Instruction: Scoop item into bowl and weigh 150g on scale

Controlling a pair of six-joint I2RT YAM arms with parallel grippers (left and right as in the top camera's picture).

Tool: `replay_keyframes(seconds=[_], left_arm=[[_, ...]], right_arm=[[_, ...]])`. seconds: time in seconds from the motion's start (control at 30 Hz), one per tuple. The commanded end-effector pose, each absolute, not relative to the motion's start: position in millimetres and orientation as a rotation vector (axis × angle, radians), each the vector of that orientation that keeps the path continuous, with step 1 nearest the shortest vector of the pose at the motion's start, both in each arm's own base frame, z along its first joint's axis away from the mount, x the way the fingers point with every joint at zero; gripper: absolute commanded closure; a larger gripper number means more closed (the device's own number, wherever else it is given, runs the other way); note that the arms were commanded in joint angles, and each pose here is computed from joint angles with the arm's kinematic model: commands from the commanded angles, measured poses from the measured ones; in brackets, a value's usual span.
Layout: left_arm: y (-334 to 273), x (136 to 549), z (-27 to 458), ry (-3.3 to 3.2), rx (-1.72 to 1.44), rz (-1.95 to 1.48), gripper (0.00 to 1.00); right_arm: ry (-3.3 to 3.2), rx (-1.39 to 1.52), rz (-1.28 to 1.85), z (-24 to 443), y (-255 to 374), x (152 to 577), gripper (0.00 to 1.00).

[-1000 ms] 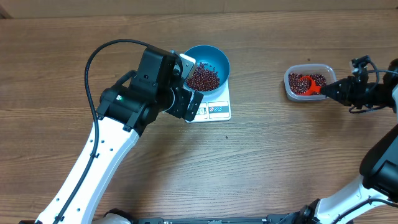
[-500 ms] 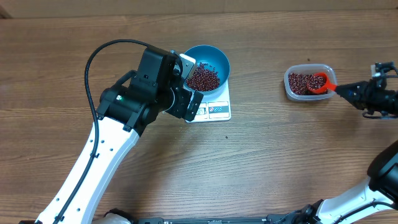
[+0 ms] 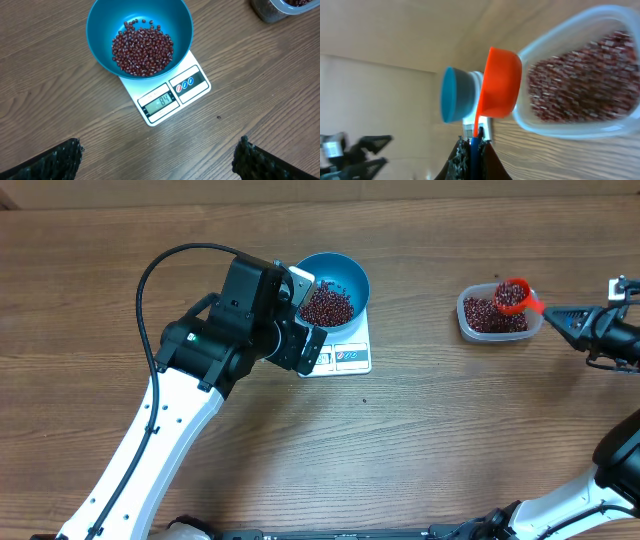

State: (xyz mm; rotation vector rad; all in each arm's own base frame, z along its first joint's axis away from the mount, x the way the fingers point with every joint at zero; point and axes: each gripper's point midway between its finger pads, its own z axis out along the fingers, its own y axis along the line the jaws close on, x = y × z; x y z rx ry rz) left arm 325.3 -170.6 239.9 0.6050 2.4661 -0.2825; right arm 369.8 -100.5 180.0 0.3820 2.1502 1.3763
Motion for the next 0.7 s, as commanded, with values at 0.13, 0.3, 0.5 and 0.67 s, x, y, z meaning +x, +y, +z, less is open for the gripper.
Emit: replay_keyframes(seconds=[0.13,0.3,0.5,0.67], left_arm=[[-172,327,242,2.454,0.629,-0.292,0.0],[-172,327,242,2.454,0.629,-0.292,0.0],[-172,327,242,2.454,0.629,-0.292,0.0],[-172,327,242,2.454,0.629,-0.292,0.0]], right_arm=[[2.045,0.24,1.484,216,-63,378,0.96],[2.014,0.098,1.57,239,-20,385,0.96],[2.001,-0.111,1.676,257,44,388,0.96],[2.027,-0.195,1.754,261,84,393,0.96]])
